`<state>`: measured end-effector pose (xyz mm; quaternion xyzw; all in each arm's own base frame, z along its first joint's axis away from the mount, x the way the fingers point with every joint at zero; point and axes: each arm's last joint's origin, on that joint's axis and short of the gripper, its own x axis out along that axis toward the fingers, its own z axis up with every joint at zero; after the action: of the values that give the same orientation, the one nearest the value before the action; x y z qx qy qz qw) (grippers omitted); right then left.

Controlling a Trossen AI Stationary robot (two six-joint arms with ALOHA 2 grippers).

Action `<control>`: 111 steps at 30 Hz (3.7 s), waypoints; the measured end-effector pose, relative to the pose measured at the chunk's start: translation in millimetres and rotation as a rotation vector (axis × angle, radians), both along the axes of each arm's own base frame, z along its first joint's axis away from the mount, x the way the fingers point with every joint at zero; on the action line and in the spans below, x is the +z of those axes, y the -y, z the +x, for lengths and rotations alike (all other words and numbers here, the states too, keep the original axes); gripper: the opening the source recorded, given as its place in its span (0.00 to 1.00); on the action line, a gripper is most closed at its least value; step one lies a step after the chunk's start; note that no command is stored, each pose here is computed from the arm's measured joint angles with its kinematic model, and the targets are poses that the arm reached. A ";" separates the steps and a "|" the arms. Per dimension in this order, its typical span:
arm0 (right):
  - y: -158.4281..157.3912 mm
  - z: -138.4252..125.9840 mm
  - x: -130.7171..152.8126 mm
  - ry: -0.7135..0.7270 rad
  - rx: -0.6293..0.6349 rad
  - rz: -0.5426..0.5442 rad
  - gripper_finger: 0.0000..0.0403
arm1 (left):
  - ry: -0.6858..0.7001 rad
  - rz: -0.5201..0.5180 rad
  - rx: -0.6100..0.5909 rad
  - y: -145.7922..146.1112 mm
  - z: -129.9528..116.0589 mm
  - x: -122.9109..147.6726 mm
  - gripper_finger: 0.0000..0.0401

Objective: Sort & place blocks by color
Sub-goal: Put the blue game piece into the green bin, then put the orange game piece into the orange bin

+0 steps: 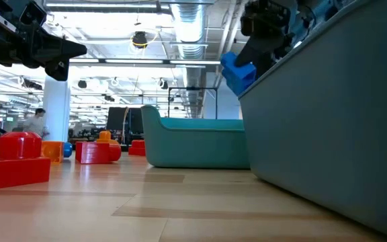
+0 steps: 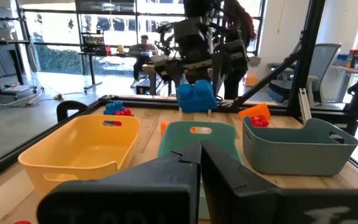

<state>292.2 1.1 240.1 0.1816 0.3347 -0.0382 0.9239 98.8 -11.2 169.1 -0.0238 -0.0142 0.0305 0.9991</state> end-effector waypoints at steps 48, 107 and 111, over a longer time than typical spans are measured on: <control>21.5 23.2 36.1 0.439 -0.012 -0.328 0.94 | 0.000 0.000 0.000 0.0 0.0 0.0 0.00; 22.1 -105.5 57.1 1.191 -0.040 -0.553 0.94 | 0.000 0.000 0.000 0.0 0.0 -0.1 0.00; 24.0 -96.9 51.2 1.178 -0.068 -0.525 0.94 | 0.007 -0.024 -0.001 0.0 0.0 0.5 0.00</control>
<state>195.3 -22.9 291.3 -0.0493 -0.2551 -0.0418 0.9648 98.7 -11.3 169.6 -0.0358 -0.0174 0.0302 0.9988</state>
